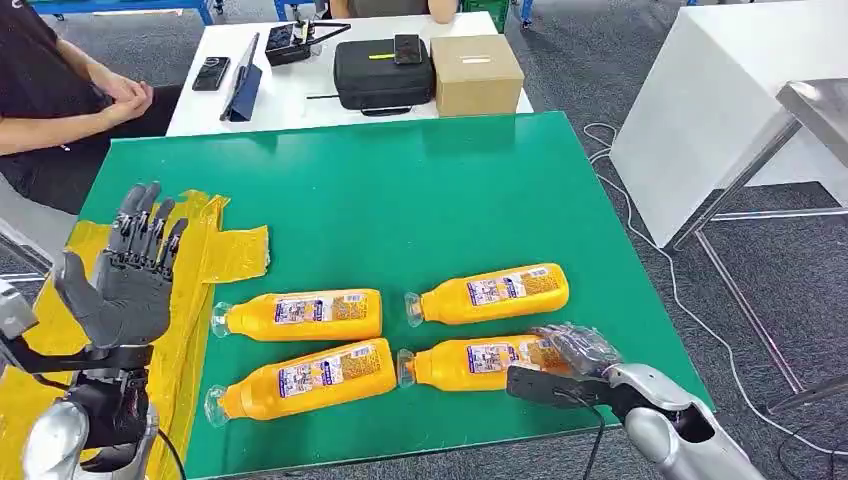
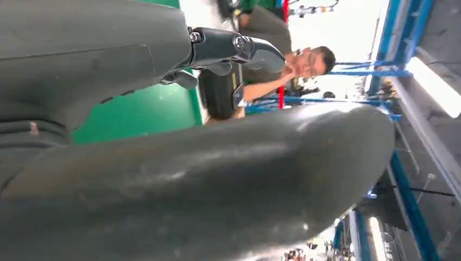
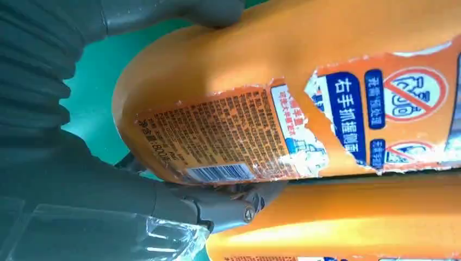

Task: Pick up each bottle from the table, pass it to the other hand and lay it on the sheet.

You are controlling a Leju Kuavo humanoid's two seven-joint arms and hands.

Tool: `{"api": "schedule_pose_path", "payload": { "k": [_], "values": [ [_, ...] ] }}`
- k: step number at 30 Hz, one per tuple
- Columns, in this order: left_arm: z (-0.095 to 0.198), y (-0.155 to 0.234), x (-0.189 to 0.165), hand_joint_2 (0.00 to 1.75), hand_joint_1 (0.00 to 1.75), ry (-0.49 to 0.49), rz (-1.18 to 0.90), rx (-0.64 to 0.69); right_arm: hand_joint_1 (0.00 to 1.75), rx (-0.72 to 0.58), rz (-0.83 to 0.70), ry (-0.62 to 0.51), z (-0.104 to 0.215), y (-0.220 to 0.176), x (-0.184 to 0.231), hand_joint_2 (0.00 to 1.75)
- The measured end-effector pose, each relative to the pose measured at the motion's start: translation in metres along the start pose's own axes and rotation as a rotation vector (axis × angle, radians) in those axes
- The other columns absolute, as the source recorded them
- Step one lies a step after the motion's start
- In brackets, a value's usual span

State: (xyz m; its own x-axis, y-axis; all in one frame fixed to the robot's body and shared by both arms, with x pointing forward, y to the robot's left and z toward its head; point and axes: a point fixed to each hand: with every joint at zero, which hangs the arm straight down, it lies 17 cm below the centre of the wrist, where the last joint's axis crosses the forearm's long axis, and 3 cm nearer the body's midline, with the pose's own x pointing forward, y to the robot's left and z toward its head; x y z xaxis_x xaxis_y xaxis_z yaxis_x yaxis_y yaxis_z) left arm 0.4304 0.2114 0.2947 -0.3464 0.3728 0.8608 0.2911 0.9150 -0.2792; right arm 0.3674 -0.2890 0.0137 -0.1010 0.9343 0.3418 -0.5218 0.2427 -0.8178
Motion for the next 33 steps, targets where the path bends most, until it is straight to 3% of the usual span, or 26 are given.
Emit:
{"api": "schedule_pose_path", "payload": {
  "k": [6,18,24,25,33],
  "values": [
    [0.002,0.004,-0.01,0.0,0.0,0.031,0.005,-0.005,1.75,-0.058,-0.065,-0.01,0.002,-0.02,0.002,1.75],
    [0.006,0.019,-0.018,0.0,0.0,0.072,-0.021,-0.002,1.75,-0.456,-0.31,-0.312,0.054,-0.166,0.062,1.75],
    [0.006,0.022,-0.023,0.0,0.0,0.086,-0.01,0.008,1.75,-0.549,-0.353,-0.384,0.075,-0.198,0.075,1.75],
    [0.006,0.022,-0.023,1.75,0.0,0.087,-0.01,0.009,1.75,-0.56,-0.367,-0.4,0.077,-0.201,0.077,1.75],
    [-0.015,-0.007,-0.026,1.75,0.0,0.099,-0.001,-0.062,1.75,-0.679,-0.484,-0.461,0.073,-0.245,0.104,1.75]
  ]
}}
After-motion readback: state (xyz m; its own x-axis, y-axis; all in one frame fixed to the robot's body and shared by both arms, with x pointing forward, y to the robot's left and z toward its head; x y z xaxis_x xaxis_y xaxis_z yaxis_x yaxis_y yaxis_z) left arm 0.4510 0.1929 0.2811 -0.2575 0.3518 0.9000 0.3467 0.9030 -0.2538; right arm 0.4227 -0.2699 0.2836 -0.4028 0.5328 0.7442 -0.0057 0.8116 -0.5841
